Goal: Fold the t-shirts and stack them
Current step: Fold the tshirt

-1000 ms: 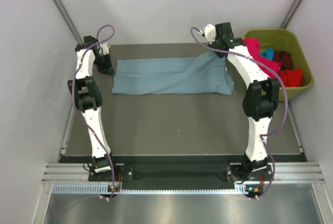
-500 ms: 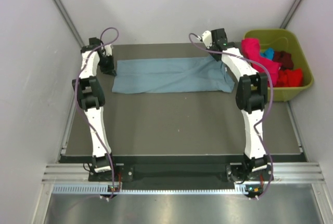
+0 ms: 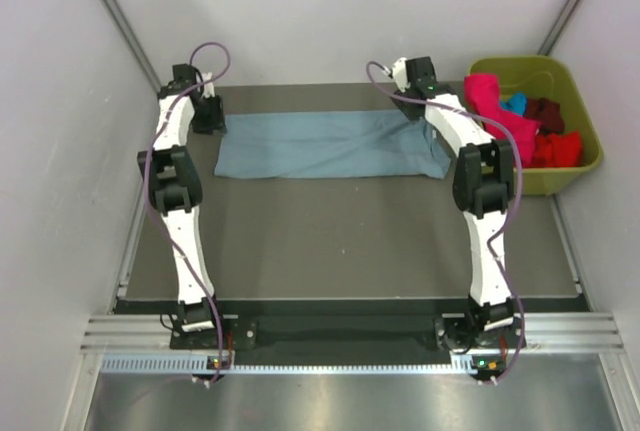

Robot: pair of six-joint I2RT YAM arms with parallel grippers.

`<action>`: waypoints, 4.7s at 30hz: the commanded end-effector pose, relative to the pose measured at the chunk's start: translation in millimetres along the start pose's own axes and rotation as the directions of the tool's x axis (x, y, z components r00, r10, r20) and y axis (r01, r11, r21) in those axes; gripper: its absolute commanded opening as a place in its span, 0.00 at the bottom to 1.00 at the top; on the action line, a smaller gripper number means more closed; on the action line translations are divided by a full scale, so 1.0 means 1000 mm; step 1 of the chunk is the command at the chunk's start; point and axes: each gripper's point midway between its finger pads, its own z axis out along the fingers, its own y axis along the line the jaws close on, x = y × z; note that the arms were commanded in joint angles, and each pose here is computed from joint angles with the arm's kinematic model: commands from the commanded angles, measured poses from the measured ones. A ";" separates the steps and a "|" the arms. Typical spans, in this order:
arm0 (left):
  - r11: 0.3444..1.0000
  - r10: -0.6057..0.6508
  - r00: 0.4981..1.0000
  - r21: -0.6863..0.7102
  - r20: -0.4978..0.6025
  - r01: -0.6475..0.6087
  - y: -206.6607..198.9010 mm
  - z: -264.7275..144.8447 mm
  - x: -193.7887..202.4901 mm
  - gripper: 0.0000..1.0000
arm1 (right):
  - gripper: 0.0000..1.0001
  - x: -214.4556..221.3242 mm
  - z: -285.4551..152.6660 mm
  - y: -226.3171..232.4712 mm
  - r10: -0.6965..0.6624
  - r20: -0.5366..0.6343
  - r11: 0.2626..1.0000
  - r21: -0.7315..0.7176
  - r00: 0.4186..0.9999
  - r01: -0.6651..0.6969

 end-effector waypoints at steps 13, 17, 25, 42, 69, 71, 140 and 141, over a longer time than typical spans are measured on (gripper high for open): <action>0.927 -0.111 0.993 0.362 0.028 0.094 -0.082 -0.083 0.012 0.58 | 0.71 0.012 -0.111 0.050 0.238 -0.010 0.920 -0.320 0.971 -0.228; 0.923 -0.122 0.990 0.358 -0.068 0.139 -0.079 -0.059 0.041 0.57 | 0.70 0.050 -0.105 0.082 0.236 -0.124 0.870 -0.415 0.964 -0.266; 0.910 -0.151 0.971 0.358 -0.187 0.210 -0.080 -0.033 0.077 0.57 | 0.69 0.079 -0.096 0.113 0.268 -0.229 0.745 -0.566 0.936 -0.352; 0.972 -0.148 0.960 0.145 -0.236 0.186 -0.031 -0.004 0.098 0.58 | 0.70 0.159 -0.047 0.091 0.248 -0.407 0.783 -0.451 0.879 -0.429; 0.967 -0.063 0.994 0.254 0.093 0.037 -0.057 -0.030 -0.023 0.62 | 0.70 -0.008 -0.068 0.055 0.422 -0.065 0.727 -0.572 0.904 -0.380; 0.971 -0.051 0.995 0.236 0.090 0.029 -0.053 -0.026 -0.021 0.61 | 0.70 -0.010 -0.064 0.057 0.427 -0.064 0.723 -0.575 0.902 -0.383; 0.983 0.035 0.941 0.183 -0.336 0.028 -0.100 -0.103 0.185 0.00 | 0.79 -0.060 0.022 0.074 0.626 -0.013 0.611 -0.613 0.780 -0.501; 0.984 0.035 0.941 0.176 -0.338 0.026 -0.099 -0.105 0.188 0.00 | 0.79 -0.061 0.022 0.073 0.628 -0.011 0.613 -0.610 0.778 -0.503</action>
